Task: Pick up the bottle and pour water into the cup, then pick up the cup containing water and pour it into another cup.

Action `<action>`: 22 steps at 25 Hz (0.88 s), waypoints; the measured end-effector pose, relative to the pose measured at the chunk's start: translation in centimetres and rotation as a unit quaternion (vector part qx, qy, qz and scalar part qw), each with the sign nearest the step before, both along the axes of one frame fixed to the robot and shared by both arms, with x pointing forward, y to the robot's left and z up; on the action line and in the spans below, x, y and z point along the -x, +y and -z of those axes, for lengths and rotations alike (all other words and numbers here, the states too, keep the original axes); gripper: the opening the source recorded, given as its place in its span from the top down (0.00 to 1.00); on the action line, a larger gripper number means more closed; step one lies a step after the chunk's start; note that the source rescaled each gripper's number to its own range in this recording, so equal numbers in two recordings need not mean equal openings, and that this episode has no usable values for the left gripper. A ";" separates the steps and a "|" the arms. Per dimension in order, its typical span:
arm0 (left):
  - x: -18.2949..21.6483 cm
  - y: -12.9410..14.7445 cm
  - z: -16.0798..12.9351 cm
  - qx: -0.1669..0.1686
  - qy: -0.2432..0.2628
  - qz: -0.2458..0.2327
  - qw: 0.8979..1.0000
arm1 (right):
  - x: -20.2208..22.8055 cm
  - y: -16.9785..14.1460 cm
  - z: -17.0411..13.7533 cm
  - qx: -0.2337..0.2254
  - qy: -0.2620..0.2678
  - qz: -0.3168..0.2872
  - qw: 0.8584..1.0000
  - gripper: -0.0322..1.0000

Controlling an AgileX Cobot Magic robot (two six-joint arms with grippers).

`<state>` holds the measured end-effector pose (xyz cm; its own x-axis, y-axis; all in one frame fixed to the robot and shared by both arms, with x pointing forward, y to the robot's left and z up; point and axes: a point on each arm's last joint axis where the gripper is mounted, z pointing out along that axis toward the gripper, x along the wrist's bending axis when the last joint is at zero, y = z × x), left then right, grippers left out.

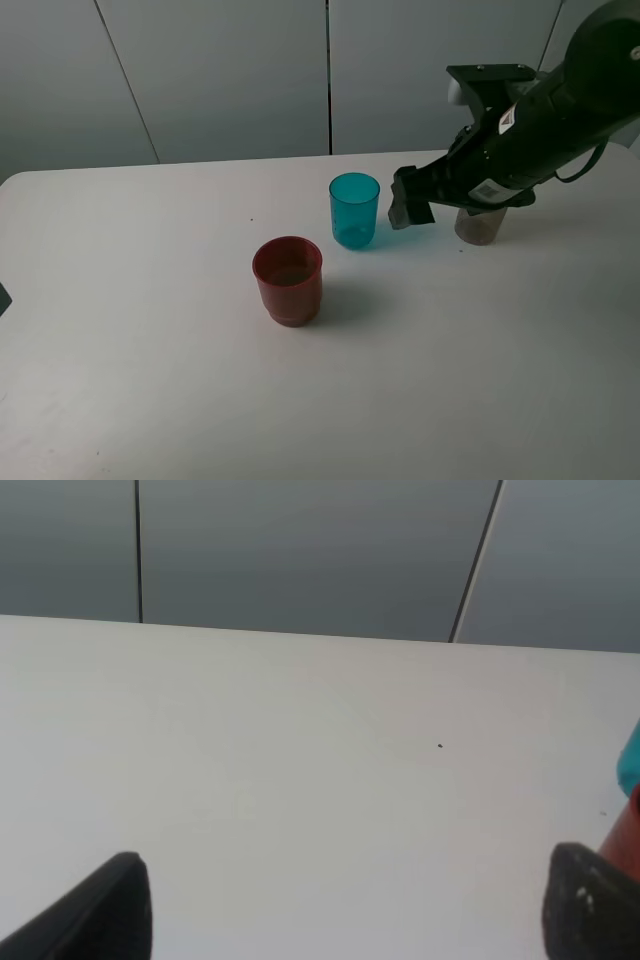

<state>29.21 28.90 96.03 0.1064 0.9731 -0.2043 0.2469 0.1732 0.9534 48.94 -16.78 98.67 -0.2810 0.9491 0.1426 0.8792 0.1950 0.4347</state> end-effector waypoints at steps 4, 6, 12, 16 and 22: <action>0.0 0.0 0.0 0.000 0.000 0.000 1.000 | 2.0 -4.3 -0.1 0.006 0.037 0.059 0.998 0.12; 0.0 0.0 0.0 0.000 0.000 0.000 1.000 | 3.6 -6.4 -0.5 0.006 0.040 0.089 0.995 0.12; 0.0 0.0 0.0 0.000 0.000 0.000 1.000 | 8.9 -10.6 -4.2 -0.005 -0.028 0.143 0.989 0.05; 0.0 0.0 0.0 0.000 0.000 0.000 1.000 | 13.5 -12.2 -6.9 0.020 -0.091 0.158 0.983 0.03; 0.0 0.0 0.0 0.000 0.000 0.000 1.000 | 20.2 -12.9 -8.3 0.028 -0.139 0.160 0.977 0.02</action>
<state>29.21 28.90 96.03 0.1064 0.9731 -0.2043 0.2469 0.1732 0.9534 28.71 -29.66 106.92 0.0107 0.9988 0.0472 0.7480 -0.0393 0.6625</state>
